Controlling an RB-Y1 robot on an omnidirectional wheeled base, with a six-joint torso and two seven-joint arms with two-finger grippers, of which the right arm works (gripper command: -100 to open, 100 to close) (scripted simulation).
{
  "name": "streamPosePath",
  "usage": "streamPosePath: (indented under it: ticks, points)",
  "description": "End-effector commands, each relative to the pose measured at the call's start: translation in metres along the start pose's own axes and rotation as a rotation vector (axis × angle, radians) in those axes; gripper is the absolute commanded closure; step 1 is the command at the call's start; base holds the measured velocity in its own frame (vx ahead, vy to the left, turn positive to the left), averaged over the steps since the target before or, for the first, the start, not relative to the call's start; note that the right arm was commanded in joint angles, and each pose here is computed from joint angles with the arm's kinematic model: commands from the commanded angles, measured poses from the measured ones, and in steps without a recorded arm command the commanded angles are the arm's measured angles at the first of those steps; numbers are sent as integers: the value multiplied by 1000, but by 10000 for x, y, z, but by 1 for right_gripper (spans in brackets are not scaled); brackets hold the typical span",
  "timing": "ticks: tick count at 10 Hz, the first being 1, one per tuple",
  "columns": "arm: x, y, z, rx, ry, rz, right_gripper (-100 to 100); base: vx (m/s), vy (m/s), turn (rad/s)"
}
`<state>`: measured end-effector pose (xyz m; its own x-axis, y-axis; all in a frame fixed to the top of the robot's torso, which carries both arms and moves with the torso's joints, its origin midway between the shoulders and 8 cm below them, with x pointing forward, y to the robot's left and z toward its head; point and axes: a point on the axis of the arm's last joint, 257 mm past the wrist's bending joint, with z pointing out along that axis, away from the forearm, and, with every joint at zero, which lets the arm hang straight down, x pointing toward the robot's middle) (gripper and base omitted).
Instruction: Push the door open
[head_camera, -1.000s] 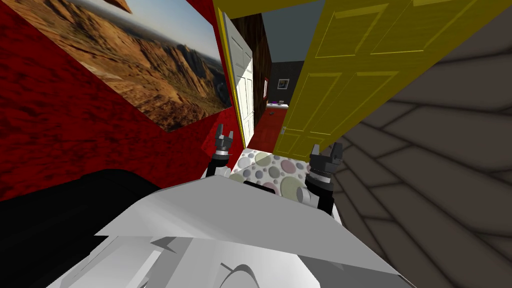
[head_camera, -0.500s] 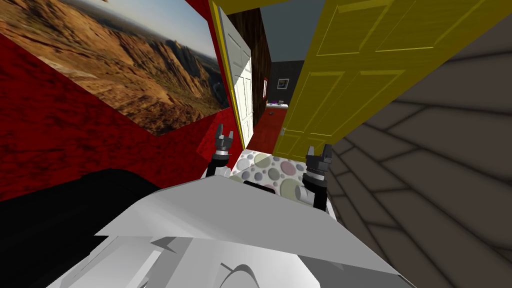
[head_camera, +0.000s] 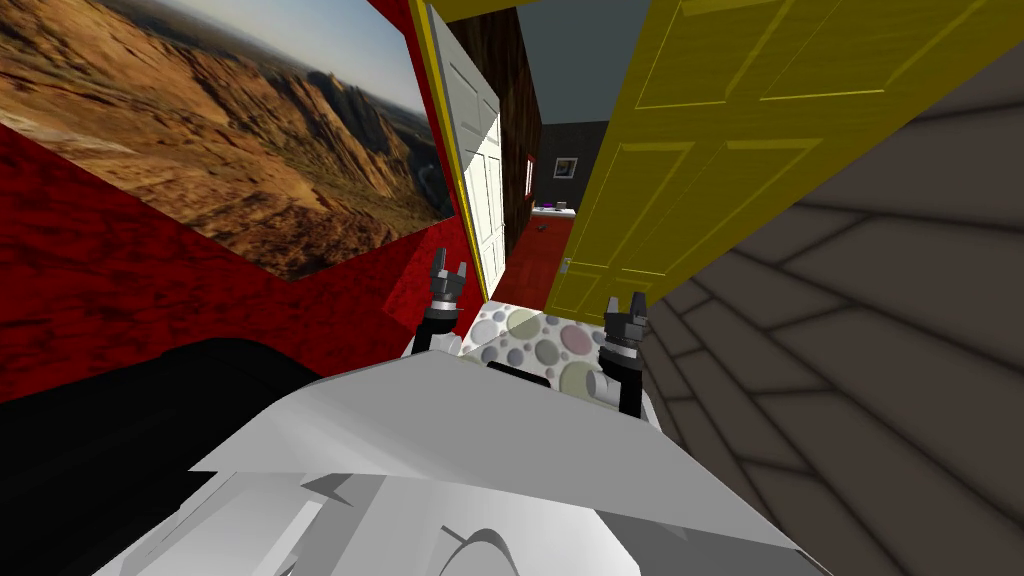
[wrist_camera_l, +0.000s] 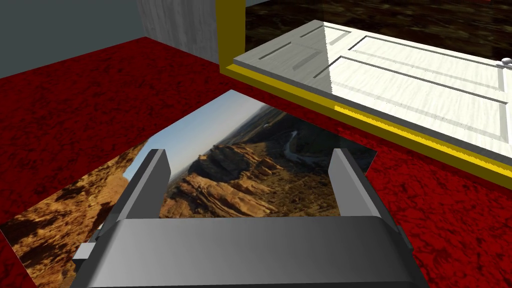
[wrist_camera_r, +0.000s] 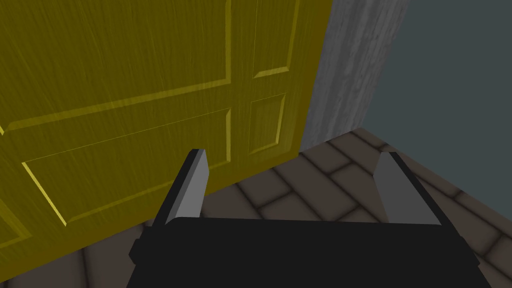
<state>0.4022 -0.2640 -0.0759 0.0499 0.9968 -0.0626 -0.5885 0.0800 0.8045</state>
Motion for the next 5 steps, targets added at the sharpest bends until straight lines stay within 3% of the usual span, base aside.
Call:
streamPosePath:
  ticks: [1,5]
  points:
    - [-7,-135,-1,21,3,-3,-100,90,-14,-6]
    - [13,-465,-52,74,9,-7,-100,102,-16,-7]
